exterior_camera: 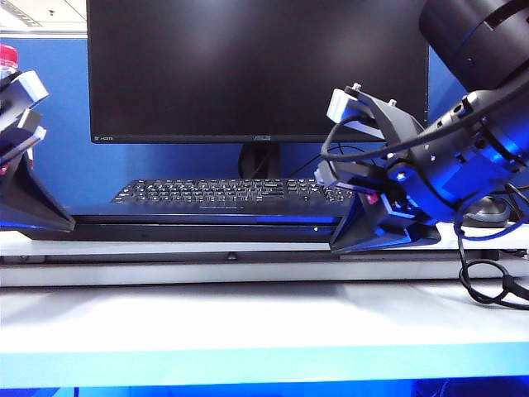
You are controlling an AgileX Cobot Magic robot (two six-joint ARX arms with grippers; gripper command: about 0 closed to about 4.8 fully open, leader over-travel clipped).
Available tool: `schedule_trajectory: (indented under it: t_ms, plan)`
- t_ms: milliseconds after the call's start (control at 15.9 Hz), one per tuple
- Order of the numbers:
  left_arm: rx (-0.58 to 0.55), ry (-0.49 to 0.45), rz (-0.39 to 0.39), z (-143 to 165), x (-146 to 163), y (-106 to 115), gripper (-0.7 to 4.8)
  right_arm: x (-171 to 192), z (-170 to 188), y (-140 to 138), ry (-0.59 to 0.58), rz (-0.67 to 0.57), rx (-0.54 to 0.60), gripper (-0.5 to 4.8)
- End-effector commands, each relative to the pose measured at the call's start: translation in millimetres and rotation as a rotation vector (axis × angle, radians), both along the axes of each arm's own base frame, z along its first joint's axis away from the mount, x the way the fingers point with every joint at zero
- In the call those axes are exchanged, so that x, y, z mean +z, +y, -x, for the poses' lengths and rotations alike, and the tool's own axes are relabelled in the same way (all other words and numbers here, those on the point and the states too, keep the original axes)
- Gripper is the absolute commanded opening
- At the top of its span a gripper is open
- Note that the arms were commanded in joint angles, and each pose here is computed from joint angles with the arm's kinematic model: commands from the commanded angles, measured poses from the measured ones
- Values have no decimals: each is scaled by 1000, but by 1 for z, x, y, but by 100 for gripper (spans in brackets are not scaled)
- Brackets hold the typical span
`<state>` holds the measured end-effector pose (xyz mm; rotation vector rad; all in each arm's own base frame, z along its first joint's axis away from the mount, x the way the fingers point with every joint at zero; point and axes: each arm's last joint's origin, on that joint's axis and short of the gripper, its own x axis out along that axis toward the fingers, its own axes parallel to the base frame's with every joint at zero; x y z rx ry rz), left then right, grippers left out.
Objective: Open the lid of the black laptop.
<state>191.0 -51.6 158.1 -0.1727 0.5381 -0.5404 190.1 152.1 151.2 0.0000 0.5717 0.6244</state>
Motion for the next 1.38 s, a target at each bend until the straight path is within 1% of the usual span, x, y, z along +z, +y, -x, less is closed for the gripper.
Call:
schedule_trajectory:
  t_ms: [63, 189, 567, 881, 1259, 1385]
  plan:
    - [15, -10, -13, -1, 1, 1, -3, 6, -2, 2, -45, -33, -2, -1]
    - [14, -10, -13, 0, 1, 1, -3, 7, -3, 1, -65, -26, -35, -1]
    - [9, -15, -24, 0, 0, 1, -3, 15, -4, 1, -109, -57, -41, -1]
    - [10, -16, -29, 0, 0, 1, -3, 21, -4, -2, -146, -57, -85, -1]
    - [11, -15, -30, 0, 0, 1, -3, 33, 0, -5, -184, -89, -85, -1]
    - [11, -17, -29, 0, 0, 1, -3, 34, 1, -5, -183, -84, -84, -1]
